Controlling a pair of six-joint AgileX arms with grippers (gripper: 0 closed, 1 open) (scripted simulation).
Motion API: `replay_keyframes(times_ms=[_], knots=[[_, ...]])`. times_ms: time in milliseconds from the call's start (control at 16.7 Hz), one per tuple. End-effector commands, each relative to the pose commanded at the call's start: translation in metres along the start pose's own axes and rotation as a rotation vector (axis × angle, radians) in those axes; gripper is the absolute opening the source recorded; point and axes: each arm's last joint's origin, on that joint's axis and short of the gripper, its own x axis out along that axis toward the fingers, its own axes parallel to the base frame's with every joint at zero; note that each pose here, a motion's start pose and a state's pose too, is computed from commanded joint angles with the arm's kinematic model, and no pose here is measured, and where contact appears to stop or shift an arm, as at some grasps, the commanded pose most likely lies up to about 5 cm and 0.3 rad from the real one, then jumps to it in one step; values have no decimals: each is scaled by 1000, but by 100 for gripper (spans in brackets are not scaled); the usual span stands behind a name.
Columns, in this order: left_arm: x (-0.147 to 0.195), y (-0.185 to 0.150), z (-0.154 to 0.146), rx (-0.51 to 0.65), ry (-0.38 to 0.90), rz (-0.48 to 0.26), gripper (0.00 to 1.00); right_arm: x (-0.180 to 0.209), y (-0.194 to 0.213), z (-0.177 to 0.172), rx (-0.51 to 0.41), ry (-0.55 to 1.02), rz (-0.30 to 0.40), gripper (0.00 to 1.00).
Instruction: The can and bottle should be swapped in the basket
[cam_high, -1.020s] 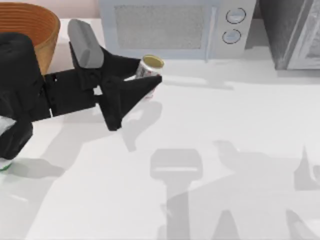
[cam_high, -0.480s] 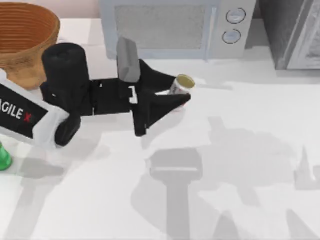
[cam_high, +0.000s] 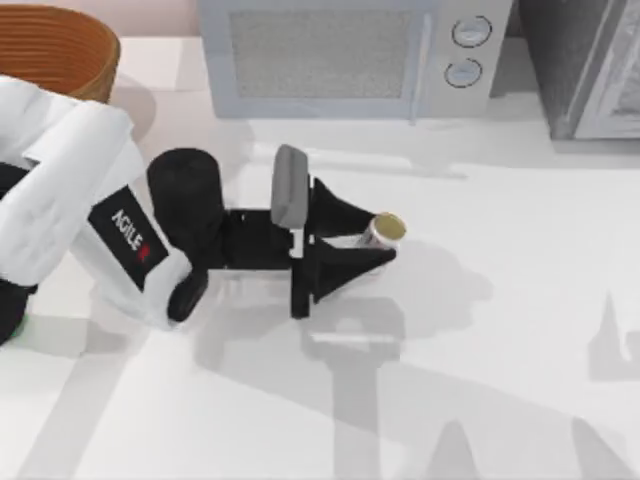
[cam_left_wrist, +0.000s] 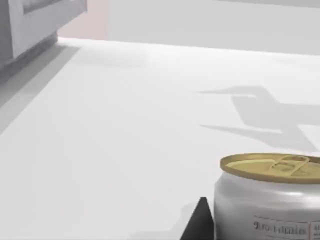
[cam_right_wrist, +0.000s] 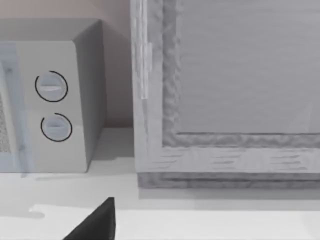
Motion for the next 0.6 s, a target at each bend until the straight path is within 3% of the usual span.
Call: replay_keyframes(times_ms=[240, 600], knots=[[0, 9, -18, 64, -16, 2, 0, 0, 0, 0, 0, 0, 0, 100], [0, 9, -18, 64, -16, 2, 0, 0, 0, 0, 0, 0, 0, 100]])
